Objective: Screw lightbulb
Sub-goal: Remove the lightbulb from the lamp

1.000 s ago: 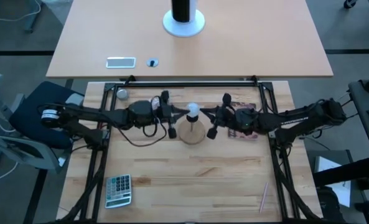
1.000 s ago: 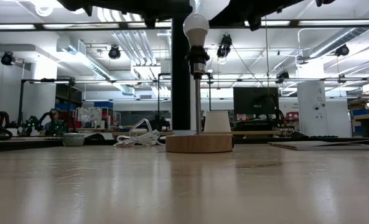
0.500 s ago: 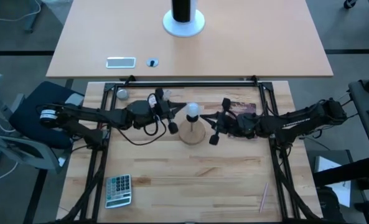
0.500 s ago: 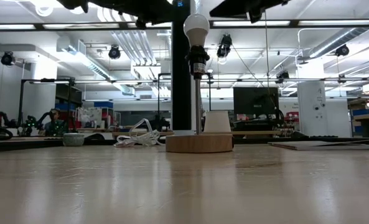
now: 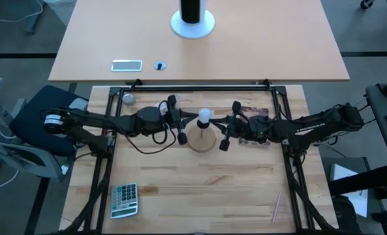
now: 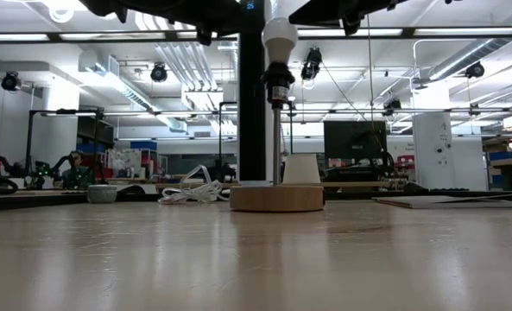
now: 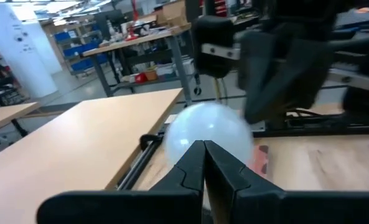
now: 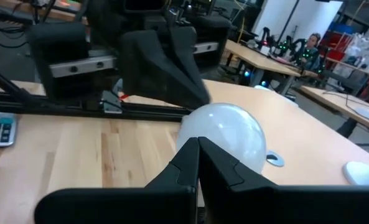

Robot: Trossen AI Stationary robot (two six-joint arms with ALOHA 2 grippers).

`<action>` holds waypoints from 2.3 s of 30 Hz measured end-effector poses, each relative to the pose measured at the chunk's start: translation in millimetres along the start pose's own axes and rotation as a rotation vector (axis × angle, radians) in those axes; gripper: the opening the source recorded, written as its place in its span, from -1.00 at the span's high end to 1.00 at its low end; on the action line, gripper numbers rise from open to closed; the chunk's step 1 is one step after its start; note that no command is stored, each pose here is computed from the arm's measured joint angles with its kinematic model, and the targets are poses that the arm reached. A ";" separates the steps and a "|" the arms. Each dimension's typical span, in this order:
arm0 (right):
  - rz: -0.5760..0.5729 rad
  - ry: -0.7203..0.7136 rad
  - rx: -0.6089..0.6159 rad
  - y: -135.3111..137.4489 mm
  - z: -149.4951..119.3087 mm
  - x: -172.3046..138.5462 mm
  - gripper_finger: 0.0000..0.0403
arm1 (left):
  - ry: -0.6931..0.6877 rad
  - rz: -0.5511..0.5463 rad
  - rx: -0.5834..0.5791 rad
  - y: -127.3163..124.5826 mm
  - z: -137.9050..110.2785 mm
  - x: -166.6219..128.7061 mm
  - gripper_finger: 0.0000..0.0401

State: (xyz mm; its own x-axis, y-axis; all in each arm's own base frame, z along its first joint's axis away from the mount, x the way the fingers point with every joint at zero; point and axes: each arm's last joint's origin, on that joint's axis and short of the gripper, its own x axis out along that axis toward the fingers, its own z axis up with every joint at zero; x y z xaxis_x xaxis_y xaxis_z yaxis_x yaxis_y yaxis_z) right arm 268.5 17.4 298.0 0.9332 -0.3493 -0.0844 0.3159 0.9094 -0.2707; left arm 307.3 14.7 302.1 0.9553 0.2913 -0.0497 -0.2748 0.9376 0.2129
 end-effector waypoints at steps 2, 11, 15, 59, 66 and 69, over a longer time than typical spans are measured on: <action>-0.002 0.001 0.000 -0.3 -0.1 0.1 0.99 | -0.003 -0.015 0.000 -2.6 0.5 -0.7 1.00; -0.008 0.003 -0.016 -0.8 -0.3 0.3 0.99 | -0.012 -0.042 0.001 -9.6 3.3 -3.9 1.00; 0.007 -0.005 -0.028 2.2 1.5 -2.3 0.99 | -0.039 -0.023 0.008 -7.1 8.4 -6.7 1.00; -0.022 -0.012 -0.050 -0.3 4.2 -5.1 0.99 | -0.032 0.093 0.001 0.8 11.2 -9.1 1.00; 0.052 -0.017 -0.018 4.1 2.2 -3.0 0.99 | -0.001 0.113 0.012 -0.8 3.9 -3.2 1.00; 0.052 -0.003 -0.022 4.3 -0.8 -0.1 0.99 | -0.001 0.094 0.013 -2.2 2.4 -1.5 1.00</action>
State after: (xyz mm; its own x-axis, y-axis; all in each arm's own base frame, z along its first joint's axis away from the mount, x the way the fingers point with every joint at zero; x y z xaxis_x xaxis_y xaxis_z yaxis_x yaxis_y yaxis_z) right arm 269.7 21.1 296.1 0.9486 -0.3015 -0.0962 0.2636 0.9210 -0.2867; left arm 306.7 11.7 304.1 0.9254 0.3779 -0.0277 -0.3621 0.9035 0.2294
